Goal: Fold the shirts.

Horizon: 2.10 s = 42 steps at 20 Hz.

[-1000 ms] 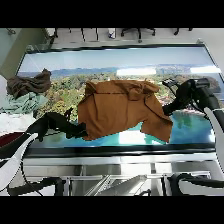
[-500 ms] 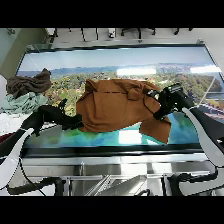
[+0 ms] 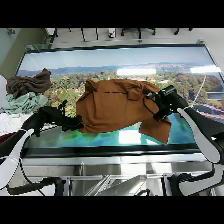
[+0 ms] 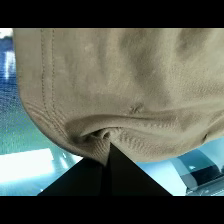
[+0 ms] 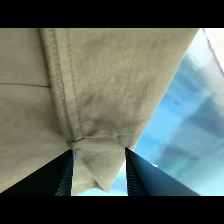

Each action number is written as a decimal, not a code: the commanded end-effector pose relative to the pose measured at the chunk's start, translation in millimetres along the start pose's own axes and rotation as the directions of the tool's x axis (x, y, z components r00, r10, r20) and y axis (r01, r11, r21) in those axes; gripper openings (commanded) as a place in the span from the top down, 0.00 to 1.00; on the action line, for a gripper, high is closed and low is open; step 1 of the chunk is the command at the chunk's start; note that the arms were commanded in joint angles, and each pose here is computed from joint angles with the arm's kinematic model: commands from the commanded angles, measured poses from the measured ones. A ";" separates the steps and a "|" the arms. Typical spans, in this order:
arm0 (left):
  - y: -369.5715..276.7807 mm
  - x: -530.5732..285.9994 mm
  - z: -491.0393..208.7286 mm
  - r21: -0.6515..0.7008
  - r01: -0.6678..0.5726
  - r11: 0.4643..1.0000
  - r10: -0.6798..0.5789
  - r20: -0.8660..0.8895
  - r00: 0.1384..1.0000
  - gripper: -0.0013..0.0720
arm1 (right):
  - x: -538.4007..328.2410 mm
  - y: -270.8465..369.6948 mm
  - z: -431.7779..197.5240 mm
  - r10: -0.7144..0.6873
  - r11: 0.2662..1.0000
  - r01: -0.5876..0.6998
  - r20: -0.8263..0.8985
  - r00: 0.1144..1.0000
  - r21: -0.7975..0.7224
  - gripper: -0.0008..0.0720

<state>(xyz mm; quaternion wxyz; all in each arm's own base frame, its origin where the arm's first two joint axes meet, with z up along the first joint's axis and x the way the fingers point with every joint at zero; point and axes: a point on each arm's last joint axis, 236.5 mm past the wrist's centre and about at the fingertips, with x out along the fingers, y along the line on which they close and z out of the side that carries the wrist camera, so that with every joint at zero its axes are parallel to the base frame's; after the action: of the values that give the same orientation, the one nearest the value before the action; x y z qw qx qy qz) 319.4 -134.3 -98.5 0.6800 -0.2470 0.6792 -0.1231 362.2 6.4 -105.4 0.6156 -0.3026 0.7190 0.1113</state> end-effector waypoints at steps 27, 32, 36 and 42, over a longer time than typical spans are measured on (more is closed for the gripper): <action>16.6 -12.6 -15.2 -0.001 0.017 1.000 -0.017 -0.083 0.996 0.97 | -8.8 -18.1 -41.9 0.608 0.267 -0.848 0.603 0.517 0.457 0.41; 13.9 -13.5 -19.4 -0.004 0.027 1.000 -0.027 -0.101 0.994 0.97 | 2.3 -6.2 -28.5 0.591 0.462 -0.794 0.530 0.608 0.395 0.16; 14.2 -13.4 -18.3 -0.004 0.026 1.000 -0.026 -0.097 0.995 0.97 | 6.9 -4.7 -18.8 0.562 0.522 -0.760 0.514 0.648 0.387 0.17; -15.3 -31.6 -3.1 0.079 0.088 0.993 -0.084 -0.052 0.995 0.97 | -57.4 2.1 26.7 0.592 0.447 -0.876 0.673 0.443 0.183 0.96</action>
<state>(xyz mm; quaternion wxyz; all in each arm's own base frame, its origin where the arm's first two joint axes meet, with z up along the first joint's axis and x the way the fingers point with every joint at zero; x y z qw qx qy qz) 305.8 -120.7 -86.0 0.6539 -0.2466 0.6990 -0.1517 366.2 11.7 -90.6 0.7077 0.2428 0.6309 0.2055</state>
